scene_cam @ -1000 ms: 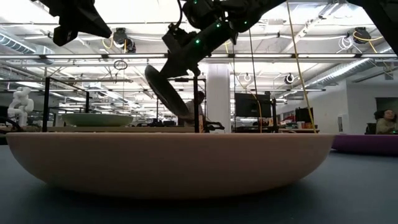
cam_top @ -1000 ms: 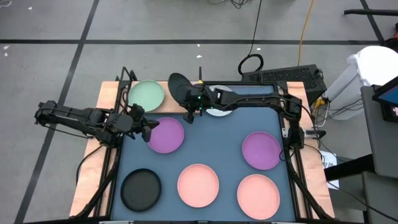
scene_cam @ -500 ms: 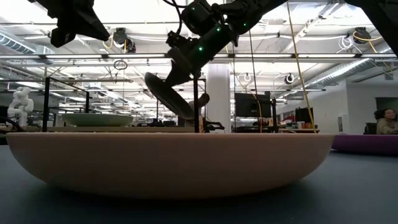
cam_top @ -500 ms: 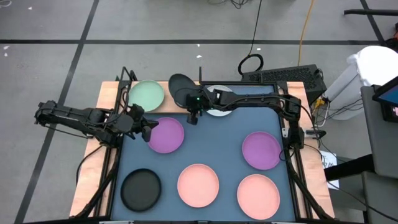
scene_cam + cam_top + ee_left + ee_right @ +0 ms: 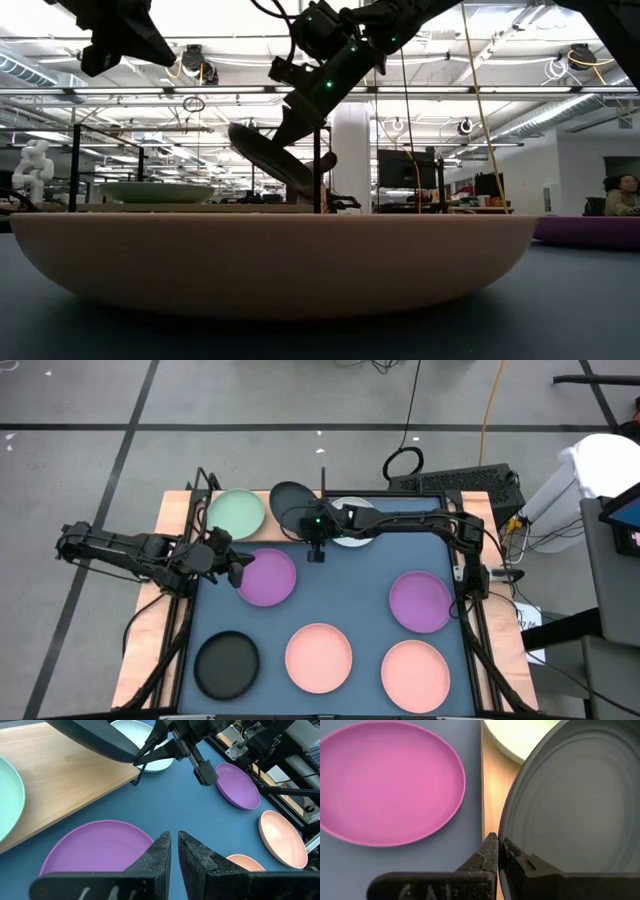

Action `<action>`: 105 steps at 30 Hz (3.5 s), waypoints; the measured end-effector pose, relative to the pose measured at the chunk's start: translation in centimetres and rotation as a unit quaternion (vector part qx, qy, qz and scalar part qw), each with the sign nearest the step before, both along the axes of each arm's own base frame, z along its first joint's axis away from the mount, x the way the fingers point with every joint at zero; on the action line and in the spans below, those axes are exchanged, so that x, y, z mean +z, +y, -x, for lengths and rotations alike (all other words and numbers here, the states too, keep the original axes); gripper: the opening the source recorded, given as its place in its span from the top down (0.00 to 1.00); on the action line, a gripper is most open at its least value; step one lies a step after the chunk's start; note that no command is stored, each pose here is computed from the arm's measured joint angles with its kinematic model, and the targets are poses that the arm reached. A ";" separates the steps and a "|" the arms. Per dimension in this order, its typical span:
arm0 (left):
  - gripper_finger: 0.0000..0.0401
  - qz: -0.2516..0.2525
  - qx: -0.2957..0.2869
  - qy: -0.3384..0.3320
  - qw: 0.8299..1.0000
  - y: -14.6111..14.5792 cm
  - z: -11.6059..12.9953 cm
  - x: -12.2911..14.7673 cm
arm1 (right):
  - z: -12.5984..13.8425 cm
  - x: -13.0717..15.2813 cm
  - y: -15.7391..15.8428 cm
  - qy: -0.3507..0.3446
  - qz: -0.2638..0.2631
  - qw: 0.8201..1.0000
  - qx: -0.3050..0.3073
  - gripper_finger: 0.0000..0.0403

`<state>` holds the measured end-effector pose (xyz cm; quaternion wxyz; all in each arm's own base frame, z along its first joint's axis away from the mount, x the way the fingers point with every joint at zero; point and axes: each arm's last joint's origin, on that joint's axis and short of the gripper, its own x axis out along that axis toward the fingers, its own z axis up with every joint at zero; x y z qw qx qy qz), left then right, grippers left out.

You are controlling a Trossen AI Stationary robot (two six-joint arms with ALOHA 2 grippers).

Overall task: Place and stack plates onto a shelf
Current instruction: Put the top black plate on the shelf

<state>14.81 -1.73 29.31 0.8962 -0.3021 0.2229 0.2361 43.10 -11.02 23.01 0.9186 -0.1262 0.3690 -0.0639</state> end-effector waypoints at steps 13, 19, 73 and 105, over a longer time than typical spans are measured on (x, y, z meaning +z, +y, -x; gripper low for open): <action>0.91 0.000 0.005 -0.001 1.000 0.0 0.0 0.0 | 0.2 -1.4 0.7 0.024 0.018 0.999 0.021 1.00; 0.91 0.001 0.005 -0.002 1.000 0.0 0.0 0.0 | 0.1 -1.4 0.7 0.024 0.040 0.998 0.042 1.00; 0.91 0.020 0.015 -0.011 1.000 0.0 0.0 0.1 | -0.3 0.0 1.4 -0.041 0.010 0.999 -0.031 0.77; 0.91 0.017 -0.034 0.091 0.995 -0.1 1.1 -1.3 | 18.2 15.9 11.2 -0.017 -0.303 0.925 -0.229 0.77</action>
